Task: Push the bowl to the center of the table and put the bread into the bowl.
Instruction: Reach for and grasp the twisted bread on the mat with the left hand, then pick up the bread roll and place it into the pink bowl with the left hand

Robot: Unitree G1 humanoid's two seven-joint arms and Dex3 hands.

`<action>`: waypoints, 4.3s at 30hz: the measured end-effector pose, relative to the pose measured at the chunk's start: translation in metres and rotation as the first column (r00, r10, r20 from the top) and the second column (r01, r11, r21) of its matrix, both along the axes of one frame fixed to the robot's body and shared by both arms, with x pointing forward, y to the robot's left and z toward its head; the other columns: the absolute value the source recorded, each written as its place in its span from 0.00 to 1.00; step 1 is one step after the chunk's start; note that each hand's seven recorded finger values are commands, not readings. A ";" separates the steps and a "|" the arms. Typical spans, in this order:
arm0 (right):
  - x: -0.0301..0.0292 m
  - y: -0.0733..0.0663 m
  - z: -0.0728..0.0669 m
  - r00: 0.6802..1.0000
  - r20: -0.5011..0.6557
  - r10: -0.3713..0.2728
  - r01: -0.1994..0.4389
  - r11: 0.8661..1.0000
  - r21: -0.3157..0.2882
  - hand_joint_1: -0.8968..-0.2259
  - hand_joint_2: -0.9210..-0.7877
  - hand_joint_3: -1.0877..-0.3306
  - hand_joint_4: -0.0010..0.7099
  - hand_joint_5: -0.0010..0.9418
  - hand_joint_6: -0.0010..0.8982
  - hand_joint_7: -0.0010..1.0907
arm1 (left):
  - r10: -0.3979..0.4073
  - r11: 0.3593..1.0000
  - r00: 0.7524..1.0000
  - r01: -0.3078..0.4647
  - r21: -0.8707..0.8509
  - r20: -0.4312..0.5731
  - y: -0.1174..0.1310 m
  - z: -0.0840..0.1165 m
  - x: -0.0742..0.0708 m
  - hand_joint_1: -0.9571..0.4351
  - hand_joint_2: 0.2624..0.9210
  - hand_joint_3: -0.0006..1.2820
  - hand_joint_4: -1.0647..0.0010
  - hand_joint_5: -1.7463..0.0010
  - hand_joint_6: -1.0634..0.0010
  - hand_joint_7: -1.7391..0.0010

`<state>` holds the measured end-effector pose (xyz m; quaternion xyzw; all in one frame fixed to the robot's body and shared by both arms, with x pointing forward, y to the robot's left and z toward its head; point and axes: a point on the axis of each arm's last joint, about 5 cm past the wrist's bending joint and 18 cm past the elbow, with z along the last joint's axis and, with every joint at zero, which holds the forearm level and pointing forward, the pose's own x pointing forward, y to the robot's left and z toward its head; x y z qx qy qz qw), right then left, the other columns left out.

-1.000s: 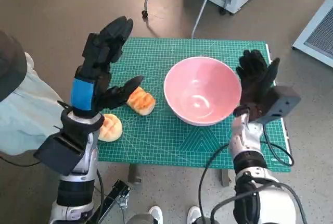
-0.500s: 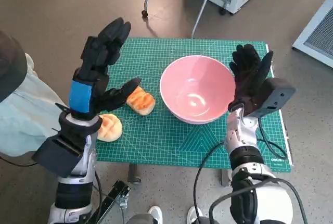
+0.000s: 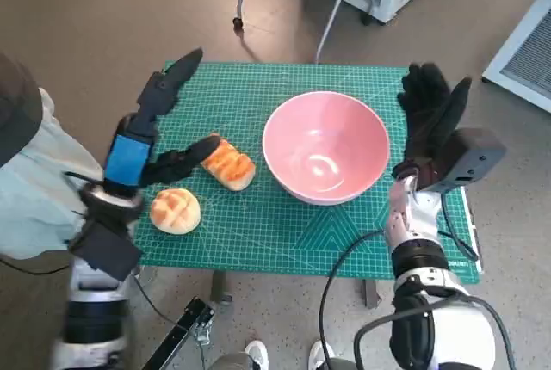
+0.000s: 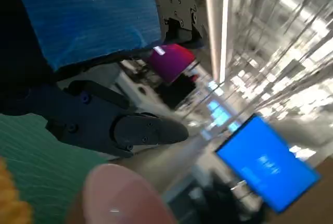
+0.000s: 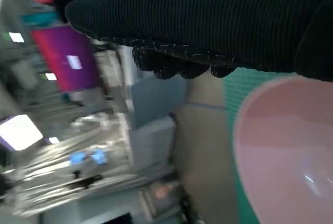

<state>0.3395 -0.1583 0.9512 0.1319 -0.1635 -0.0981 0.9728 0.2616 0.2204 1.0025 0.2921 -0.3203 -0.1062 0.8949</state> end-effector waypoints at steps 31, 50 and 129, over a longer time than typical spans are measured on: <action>-0.0107 -0.005 0.074 0.640 0.602 0.477 -0.244 0.869 -0.429 0.35 0.00 0.47 0.51 0.02 0.06 0.84 | 0.073 0.722 0.940 0.181 0.668 -0.334 0.015 0.031 0.037 0.56 0.84 0.00 0.75 1.00 0.68 0.89; -0.0219 0.005 0.084 0.588 0.607 0.534 -0.211 0.826 -0.522 0.35 0.00 0.43 0.50 0.02 0.01 0.89 | 0.155 0.607 0.910 0.219 0.764 -0.384 -0.008 0.010 0.070 0.56 0.84 0.00 0.76 1.00 0.68 0.91; -0.0298 0.002 0.078 0.607 0.600 0.521 -0.211 0.834 -0.510 0.35 0.00 0.42 0.48 0.01 0.00 0.84 | -0.111 0.701 0.980 -0.038 0.712 0.162 -0.101 0.112 0.083 0.69 1.00 0.13 0.52 0.26 0.45 0.27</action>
